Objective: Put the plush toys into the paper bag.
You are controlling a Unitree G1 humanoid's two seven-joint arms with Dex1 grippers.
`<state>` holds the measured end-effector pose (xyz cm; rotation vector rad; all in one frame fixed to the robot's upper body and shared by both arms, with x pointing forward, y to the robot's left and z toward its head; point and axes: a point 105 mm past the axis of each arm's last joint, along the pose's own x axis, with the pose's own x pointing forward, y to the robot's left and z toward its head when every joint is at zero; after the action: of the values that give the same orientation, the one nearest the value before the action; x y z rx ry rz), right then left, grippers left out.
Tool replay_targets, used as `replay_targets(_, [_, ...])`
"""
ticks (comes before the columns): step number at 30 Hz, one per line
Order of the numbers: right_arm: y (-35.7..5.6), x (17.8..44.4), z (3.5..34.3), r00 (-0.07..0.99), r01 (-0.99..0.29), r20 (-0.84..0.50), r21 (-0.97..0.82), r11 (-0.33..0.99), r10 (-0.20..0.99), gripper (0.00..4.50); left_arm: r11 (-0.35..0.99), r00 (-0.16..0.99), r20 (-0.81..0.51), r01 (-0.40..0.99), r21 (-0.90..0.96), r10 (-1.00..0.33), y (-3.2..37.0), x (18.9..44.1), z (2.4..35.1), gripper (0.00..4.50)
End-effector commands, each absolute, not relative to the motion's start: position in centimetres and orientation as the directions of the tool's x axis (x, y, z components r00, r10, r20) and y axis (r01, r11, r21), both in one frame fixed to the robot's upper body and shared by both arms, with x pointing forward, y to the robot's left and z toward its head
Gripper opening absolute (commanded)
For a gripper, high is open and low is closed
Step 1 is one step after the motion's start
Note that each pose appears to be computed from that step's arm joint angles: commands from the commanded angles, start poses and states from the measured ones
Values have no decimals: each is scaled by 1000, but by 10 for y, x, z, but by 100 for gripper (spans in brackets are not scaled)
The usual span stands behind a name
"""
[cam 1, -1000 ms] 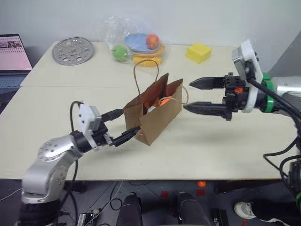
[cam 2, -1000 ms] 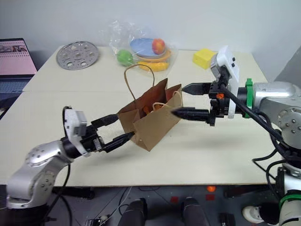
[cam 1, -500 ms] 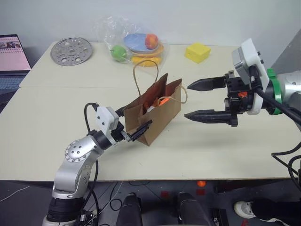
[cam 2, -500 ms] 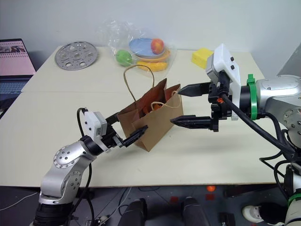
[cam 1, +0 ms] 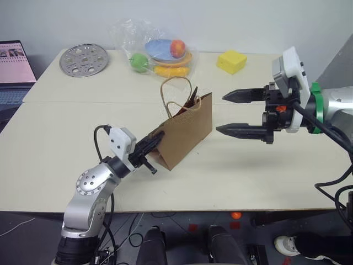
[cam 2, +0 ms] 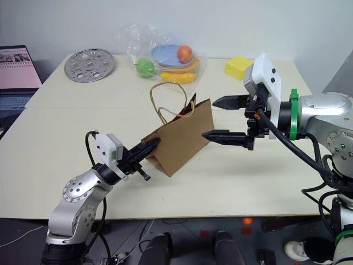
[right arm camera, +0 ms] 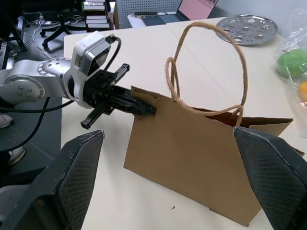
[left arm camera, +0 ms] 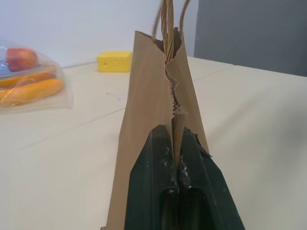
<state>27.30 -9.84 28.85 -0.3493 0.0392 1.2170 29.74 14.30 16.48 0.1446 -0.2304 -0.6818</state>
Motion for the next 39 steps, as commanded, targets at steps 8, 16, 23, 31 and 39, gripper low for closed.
replay_targets(8, [-120,270,302,376,-907,-254,-298,298,891,450,542,507,212,822,174,-836,142,294,207,1])
replay_targets(16, [-152,252,332,389,-912,-334,-269,308,859,450,45,32,61,976,214,-998,140,322,215,1])
replay_targets(23, [-151,249,327,405,-912,-331,-215,350,852,450,-29,-33,12,967,253,-999,119,343,199,1])
replay_targets(31, [-157,248,318,443,-896,-341,-202,396,829,450,-13,-11,-8,962,274,-1000,116,350,183,1])
replay_targets(39, [-155,259,312,427,-903,-328,-206,377,843,450,8,15,-21,946,323,-1000,127,350,198,177])
